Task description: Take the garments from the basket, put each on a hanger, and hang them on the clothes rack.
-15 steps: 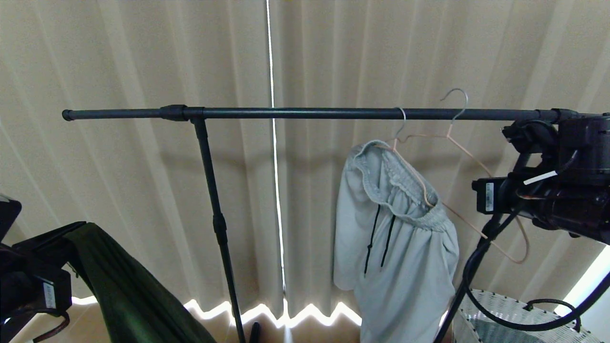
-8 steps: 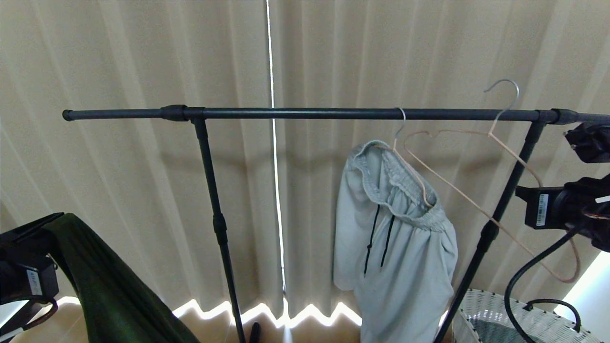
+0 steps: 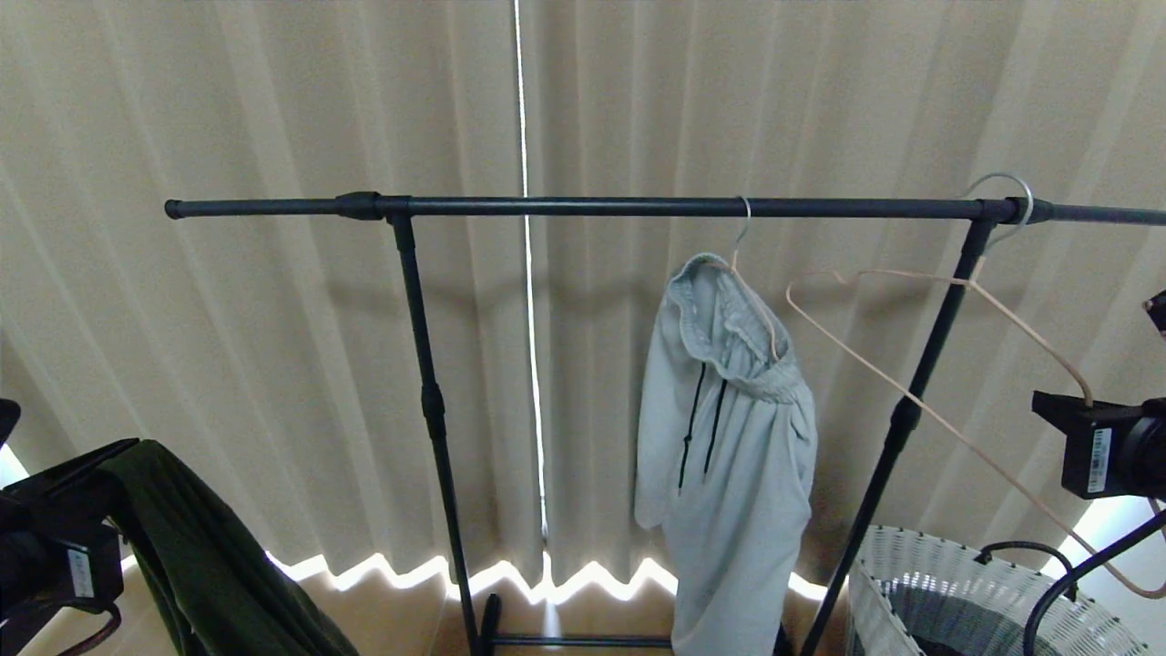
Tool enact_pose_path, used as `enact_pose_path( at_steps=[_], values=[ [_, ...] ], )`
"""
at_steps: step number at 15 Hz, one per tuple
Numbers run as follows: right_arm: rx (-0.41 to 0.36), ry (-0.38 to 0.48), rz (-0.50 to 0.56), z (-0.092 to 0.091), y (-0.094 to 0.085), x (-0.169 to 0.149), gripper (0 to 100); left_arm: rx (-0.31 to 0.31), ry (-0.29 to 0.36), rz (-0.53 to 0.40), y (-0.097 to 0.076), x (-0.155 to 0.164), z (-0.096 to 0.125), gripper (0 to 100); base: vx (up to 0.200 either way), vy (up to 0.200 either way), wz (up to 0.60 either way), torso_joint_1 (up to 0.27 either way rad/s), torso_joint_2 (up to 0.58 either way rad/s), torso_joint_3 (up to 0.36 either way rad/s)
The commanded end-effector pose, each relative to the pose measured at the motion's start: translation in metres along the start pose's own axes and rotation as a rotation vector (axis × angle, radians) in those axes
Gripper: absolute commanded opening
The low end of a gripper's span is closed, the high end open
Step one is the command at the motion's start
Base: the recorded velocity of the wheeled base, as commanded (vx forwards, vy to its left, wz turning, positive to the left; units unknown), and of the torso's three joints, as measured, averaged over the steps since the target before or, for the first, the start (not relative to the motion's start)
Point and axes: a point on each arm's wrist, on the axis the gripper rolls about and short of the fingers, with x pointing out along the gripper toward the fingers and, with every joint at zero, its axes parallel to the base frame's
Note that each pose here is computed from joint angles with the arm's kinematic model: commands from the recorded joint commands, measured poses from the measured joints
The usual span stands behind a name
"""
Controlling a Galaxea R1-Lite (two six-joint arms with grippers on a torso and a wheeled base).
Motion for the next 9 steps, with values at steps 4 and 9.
enact_pose_path(
  at_steps=[4, 9],
  values=[
    [0.001, -0.006, 0.0, -0.009, -0.004, -0.012, 0, 0.004, 0.011, -0.002, -0.001, 0.001, -0.002, 0, -0.2, 0.0, 0.0, 0.004, 0.0, 0.004],
    [-0.001, 0.003, 0.002, -0.014, -0.005, -0.014, 0, 0.013, 0.023, -0.007, -0.002, 0.0, -0.006, 0, -0.16, 0.0, 0.0, 0.001, 0.0, 0.004]
  ],
)
